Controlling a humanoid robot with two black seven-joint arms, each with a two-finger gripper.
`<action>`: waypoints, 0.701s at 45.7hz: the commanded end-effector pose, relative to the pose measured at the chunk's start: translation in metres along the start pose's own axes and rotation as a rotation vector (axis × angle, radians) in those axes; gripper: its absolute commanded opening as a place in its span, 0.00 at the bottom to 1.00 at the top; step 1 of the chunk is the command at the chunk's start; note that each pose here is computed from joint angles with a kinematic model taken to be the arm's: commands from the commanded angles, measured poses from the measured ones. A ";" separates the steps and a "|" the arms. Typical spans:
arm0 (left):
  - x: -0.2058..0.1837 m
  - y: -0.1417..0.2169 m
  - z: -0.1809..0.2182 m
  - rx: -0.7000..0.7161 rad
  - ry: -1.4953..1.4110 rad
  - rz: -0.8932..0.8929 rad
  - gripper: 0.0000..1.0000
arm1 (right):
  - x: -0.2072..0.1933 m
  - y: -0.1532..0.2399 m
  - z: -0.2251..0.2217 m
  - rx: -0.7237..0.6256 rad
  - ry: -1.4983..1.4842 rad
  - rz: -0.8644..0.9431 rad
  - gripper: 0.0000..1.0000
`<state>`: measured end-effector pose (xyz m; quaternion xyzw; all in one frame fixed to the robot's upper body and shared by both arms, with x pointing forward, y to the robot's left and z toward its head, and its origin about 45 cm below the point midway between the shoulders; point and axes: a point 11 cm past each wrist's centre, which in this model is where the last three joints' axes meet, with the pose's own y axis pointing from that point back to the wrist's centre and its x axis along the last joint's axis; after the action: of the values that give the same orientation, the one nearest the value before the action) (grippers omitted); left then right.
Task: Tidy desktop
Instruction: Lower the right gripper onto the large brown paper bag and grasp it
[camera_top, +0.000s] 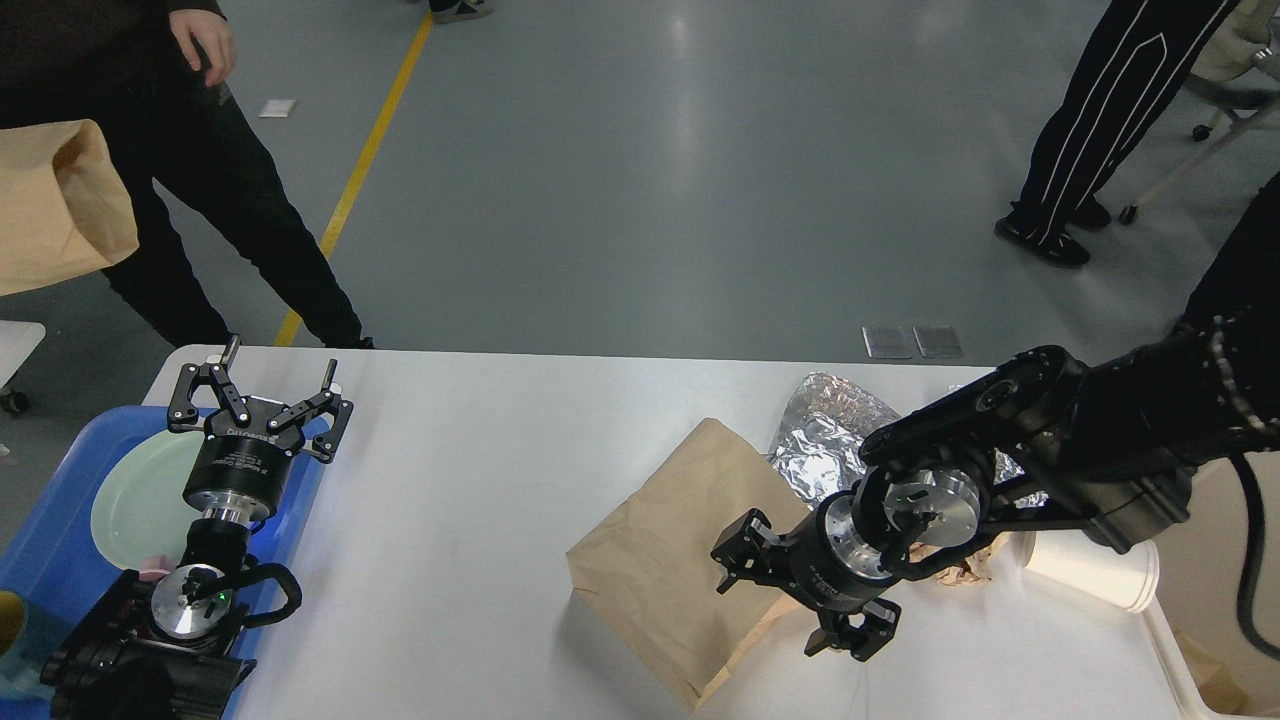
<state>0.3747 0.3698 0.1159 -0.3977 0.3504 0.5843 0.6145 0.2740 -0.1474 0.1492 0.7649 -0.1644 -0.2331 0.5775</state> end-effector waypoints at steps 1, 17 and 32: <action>0.000 0.000 0.000 0.000 0.000 0.000 0.96 | 0.005 -0.015 -0.006 0.051 -0.066 0.007 0.98; 0.000 0.000 0.000 0.000 0.000 0.000 0.96 | 0.014 -0.065 0.005 0.039 -0.138 0.039 0.98; 0.000 0.000 0.000 0.000 0.000 0.000 0.96 | 0.007 -0.076 0.002 0.055 -0.161 0.023 0.31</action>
<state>0.3747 0.3698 0.1159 -0.3977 0.3504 0.5843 0.6145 0.2835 -0.1319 0.0789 0.7595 -0.2294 -0.2740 0.5436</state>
